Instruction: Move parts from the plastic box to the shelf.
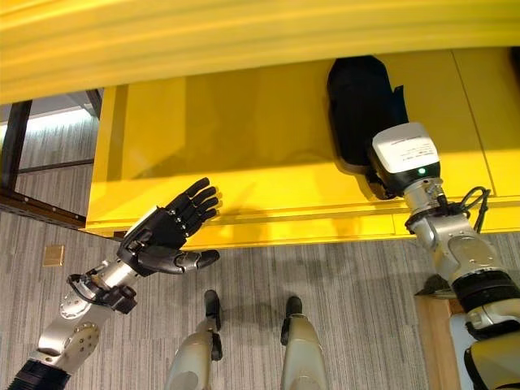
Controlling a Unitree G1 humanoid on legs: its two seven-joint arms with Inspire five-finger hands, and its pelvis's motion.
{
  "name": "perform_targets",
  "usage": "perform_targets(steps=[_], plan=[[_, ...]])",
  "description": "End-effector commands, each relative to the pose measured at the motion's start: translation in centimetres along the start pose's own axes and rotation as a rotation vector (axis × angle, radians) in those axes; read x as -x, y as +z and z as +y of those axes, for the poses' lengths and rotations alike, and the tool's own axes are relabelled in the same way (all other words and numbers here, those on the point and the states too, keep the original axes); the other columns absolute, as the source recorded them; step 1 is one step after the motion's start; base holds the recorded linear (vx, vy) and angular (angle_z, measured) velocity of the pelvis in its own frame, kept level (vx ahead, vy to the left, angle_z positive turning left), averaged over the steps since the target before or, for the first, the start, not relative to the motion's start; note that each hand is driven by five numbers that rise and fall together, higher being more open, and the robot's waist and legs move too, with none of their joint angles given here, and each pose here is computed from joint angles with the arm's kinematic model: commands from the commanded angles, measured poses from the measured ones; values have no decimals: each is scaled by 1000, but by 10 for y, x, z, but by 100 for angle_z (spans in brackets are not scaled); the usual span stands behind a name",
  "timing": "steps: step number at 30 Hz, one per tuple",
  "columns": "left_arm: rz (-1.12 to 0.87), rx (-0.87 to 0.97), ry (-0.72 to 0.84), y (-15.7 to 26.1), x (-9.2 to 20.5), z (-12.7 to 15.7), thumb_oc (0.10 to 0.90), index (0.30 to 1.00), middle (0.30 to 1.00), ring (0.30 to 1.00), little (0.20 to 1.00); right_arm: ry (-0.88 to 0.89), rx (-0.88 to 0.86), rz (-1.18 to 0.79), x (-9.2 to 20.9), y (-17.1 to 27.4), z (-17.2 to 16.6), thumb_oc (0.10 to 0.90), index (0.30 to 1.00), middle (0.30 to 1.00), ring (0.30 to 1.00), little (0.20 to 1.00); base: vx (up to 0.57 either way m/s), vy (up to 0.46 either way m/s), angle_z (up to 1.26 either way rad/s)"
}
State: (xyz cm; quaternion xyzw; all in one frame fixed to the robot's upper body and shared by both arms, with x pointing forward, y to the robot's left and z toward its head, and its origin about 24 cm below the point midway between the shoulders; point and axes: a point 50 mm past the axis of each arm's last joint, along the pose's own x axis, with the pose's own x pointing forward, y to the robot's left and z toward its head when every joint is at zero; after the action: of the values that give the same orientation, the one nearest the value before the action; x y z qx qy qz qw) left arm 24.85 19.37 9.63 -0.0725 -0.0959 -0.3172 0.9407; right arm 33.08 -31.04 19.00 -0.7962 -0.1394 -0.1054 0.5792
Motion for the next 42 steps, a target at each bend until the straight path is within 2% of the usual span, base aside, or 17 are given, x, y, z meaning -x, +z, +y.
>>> perform_targets(steps=[1, 22, 29, 34, 35, 42], plan=[[-199, -52, -105, 41, -4, -9, 900, 1000, 1000, 1000, 1000, -93, 181, 415, 13, -98, -51, 400, 300, 300, 300, 300, 0, 0, 0], [-181, -47, -117, 42, 1, -7, 900, 1000, 1000, 1000, 1000, -60, 252, 478, 30, -125, -59, 400, 300, 300, 300, 300, 5, -8, -2], [-172, -44, -124, 41, 2, -7, 900, 1000, 1000, 1000, 1000, -74, 277, 354, 21, -112, -65, 400, 300, 300, 300, 300, 0, -2, -1], [-171, -43, -124, 41, 2, -7, 900, 1000, 1000, 1000, 1000, -74, 280, 346, 20, -111, -65, 400, 300, 300, 300, 300, 0, 0, 0], [-162, -40, -128, 40, 2, -6, 900, 1000, 1000, 1000, 1000, -85, 290, 281, 14, -101, -69, 400, 300, 300, 300, 300, 34, -34, 0], [-153, -44, -138, 40, 2, -6, 900, 1000, 1000, 1000, 1000, -98, 308, 156, 2, -80, -74, 400, 300, 300, 300, 300, 6, -17, 0]])
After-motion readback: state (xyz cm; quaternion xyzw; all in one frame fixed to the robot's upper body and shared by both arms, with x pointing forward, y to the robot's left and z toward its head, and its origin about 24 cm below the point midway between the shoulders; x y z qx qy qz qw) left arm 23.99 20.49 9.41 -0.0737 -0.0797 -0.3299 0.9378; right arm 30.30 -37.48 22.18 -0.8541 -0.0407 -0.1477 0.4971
